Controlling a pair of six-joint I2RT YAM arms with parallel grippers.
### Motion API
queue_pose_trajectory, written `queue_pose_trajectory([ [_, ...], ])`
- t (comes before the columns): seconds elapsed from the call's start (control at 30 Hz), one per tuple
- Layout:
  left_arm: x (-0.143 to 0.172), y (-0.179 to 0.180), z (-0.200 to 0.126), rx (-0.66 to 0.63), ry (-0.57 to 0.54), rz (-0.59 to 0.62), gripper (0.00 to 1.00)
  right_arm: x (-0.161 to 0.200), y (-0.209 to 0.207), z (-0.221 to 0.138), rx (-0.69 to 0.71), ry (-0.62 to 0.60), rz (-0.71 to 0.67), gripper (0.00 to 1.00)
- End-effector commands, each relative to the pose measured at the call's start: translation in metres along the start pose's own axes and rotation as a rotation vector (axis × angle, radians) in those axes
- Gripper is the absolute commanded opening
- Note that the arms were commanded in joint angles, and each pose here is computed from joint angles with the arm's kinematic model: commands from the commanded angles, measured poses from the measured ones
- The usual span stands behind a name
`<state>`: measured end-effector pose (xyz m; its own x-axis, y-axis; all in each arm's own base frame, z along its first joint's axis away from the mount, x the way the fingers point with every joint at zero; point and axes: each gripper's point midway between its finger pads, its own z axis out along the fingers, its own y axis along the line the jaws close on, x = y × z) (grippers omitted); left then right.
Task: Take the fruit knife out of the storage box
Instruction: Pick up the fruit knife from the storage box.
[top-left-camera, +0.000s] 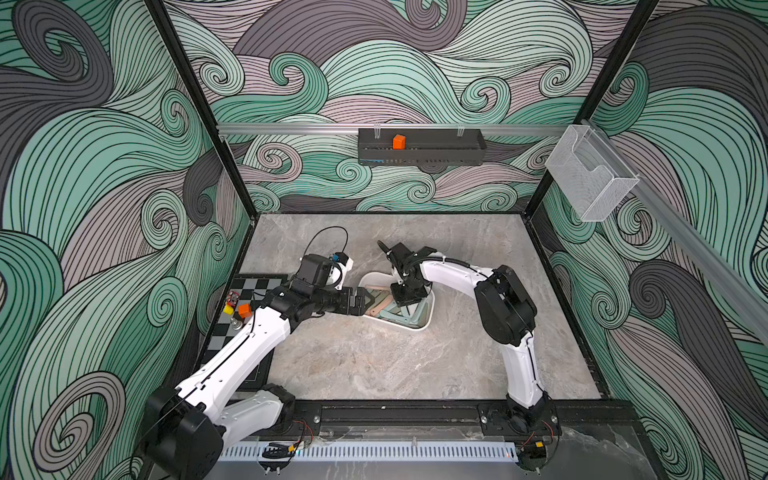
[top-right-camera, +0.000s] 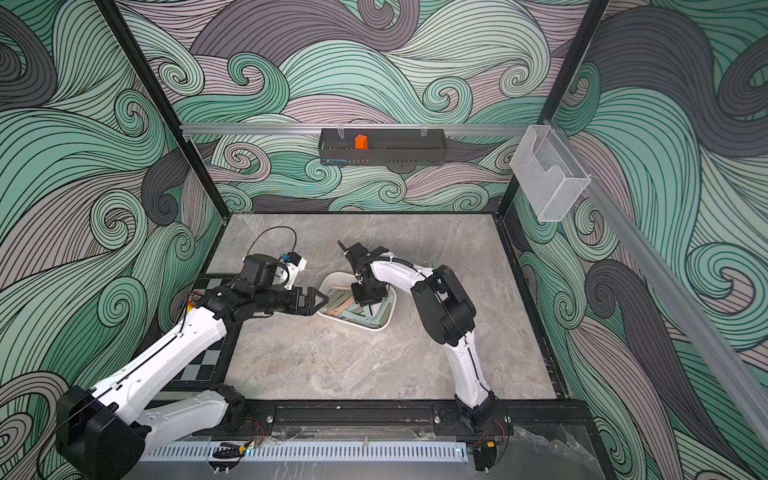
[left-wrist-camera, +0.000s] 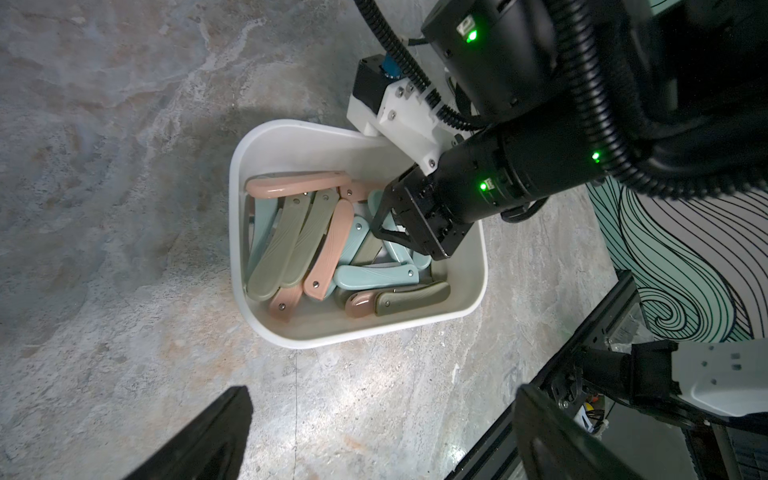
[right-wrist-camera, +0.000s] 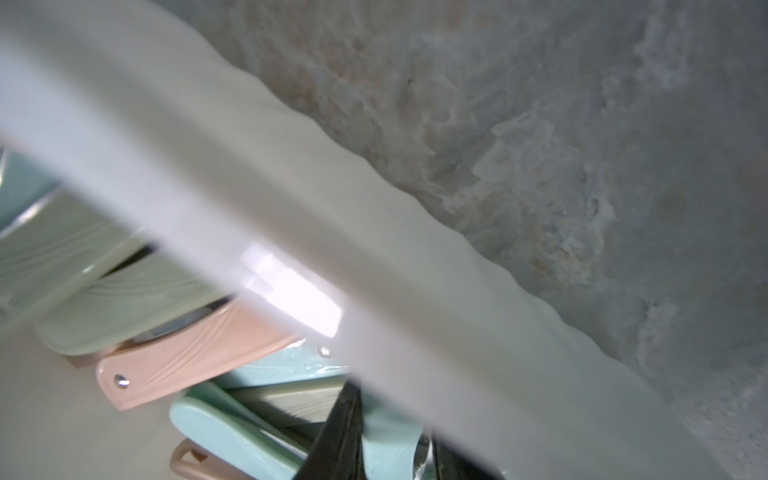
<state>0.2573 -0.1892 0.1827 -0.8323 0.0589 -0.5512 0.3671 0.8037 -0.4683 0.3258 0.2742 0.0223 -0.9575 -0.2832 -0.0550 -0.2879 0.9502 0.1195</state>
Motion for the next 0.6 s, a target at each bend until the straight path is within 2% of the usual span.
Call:
queue_pose_trajectory([
  [0.0, -0.003, 0.001, 0.0, 0.002, -0.006, 0.012, 0.99, -0.002, -0.005, 0.005, 0.035, 0.004, -0.012, 0.28],
  [0.43, -0.011, -0.003, -0.006, 0.006, -0.026, 0.017, 0.99, -0.017, -0.001, -0.035, 0.03, -0.087, -0.052, 0.28],
  [0.57, -0.013, -0.003, -0.006, 0.007, -0.033, 0.018, 0.99, -0.02, 0.0, -0.044, 0.037, -0.107, -0.067, 0.25],
])
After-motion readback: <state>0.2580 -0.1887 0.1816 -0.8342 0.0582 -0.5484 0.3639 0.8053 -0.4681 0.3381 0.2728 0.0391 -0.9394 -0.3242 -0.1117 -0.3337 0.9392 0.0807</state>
